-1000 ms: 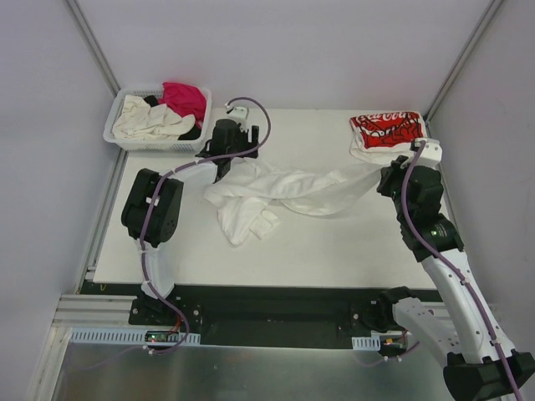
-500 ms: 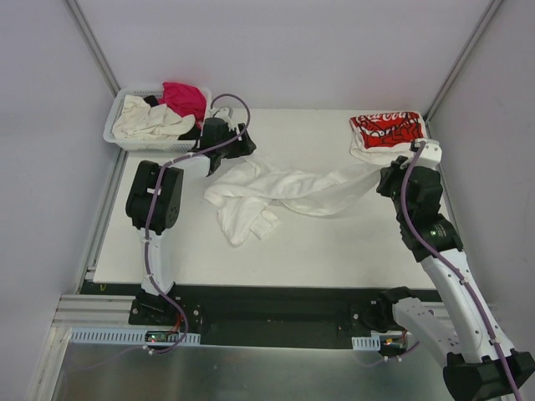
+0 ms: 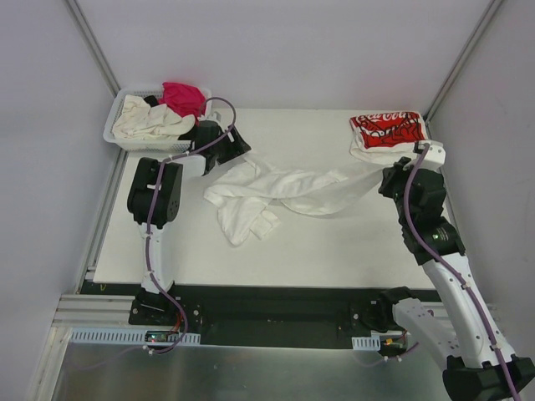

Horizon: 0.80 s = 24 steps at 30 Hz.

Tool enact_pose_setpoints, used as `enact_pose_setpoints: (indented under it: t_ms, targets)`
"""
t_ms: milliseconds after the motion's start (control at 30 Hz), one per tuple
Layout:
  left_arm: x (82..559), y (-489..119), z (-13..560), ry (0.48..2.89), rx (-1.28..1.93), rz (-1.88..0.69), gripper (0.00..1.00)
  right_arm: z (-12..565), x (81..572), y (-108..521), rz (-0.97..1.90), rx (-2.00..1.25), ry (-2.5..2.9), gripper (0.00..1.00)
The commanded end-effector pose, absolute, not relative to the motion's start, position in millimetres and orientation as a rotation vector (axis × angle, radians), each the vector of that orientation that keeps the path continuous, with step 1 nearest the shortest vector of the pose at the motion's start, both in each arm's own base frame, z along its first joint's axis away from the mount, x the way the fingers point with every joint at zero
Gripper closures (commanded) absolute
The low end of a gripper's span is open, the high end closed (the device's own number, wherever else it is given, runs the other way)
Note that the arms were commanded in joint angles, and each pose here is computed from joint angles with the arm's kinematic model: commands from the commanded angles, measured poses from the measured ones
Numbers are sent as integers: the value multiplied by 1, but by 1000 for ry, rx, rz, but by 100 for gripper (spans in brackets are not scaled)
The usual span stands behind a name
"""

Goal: Fold and stack the t-shirts
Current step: Flatten out the tshirt

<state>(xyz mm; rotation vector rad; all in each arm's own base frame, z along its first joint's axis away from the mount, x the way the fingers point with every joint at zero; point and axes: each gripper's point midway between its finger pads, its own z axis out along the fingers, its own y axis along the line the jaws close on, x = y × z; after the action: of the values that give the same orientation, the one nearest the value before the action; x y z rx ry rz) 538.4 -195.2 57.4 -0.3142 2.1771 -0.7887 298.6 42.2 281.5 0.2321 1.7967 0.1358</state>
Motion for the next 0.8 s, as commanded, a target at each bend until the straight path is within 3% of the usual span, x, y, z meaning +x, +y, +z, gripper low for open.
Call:
enact_pose_setpoints:
  t_ms: [0,767]
  targets:
    - [554,-187,73,2128,-377,-793,28,299,299,37,139,255,1726,99]
    - [562,-221,53,2169,-348,-966,35,297,310,41,155,255,1733,99]
